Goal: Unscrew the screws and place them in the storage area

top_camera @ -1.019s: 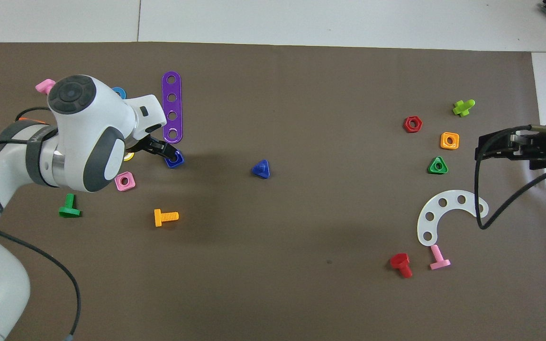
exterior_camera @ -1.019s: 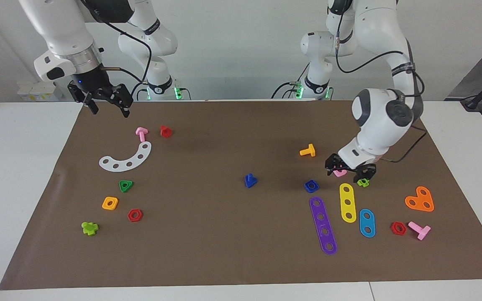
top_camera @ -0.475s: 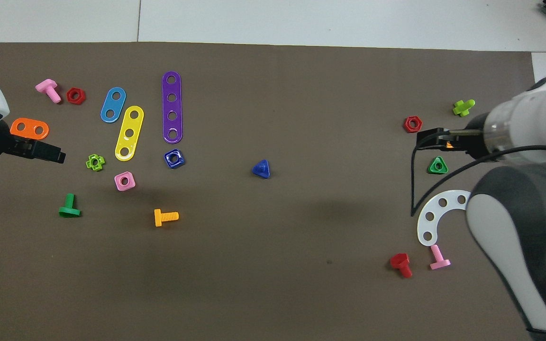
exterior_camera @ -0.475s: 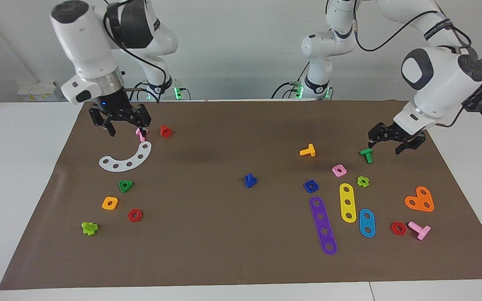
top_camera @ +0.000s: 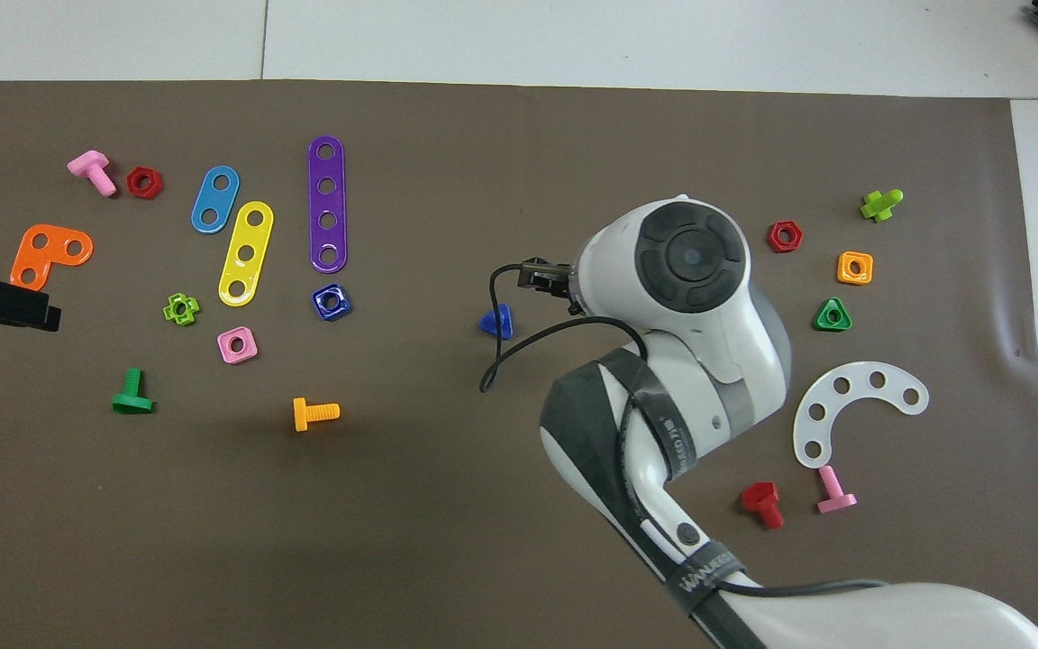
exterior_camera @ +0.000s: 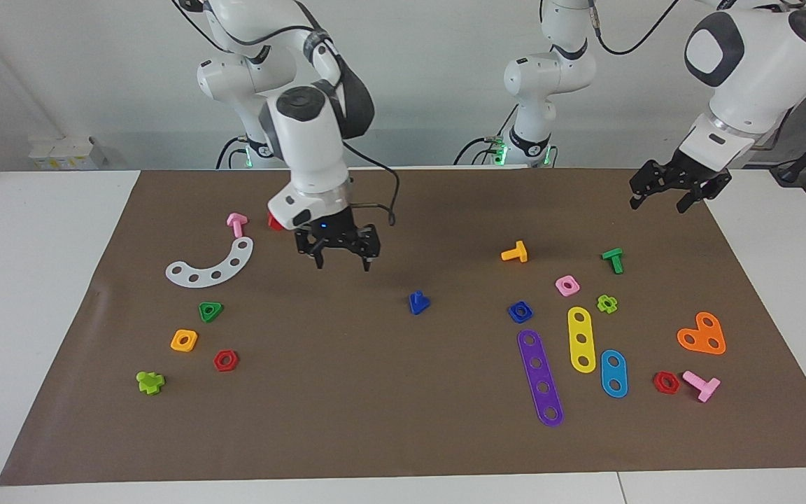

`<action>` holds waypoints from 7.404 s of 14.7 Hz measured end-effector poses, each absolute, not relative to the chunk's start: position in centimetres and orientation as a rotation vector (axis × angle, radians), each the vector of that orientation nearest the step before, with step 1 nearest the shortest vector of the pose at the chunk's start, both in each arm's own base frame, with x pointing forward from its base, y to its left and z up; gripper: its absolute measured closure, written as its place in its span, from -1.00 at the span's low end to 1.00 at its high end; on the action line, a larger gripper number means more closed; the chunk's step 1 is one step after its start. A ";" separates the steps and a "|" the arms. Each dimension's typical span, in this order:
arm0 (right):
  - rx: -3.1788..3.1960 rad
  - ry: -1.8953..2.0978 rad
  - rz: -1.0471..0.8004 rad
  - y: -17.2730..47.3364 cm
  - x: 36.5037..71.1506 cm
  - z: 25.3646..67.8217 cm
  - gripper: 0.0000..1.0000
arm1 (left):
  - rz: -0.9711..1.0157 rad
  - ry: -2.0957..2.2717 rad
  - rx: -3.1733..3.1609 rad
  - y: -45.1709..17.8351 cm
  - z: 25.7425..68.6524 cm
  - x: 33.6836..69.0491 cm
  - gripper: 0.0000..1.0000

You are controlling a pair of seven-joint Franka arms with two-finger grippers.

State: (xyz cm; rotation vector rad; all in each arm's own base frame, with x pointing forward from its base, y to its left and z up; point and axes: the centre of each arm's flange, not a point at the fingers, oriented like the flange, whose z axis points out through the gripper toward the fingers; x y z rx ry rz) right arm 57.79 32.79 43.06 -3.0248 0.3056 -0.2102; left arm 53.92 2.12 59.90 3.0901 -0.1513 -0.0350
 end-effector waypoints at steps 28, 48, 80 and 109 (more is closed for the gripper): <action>-3.101 0.197 -0.174 40.9 57.9 30.8 0.11 | -0.075 -0.017 3.161 -0.7 61.0 53.4 -1.00; -3.093 0.170 -0.188 41.6 57.5 30.7 0.37 | -0.056 0.002 3.161 -0.1 61.1 53.4 -1.00; -3.097 0.233 -0.148 1.7 58.1 32.2 0.61 | -0.055 0.003 3.161 -0.1 61.1 53.4 -1.00; -3.111 0.242 -0.050 -0.3 53.7 62.8 -1.00 | -0.054 0.003 3.161 -0.1 61.1 53.4 -1.00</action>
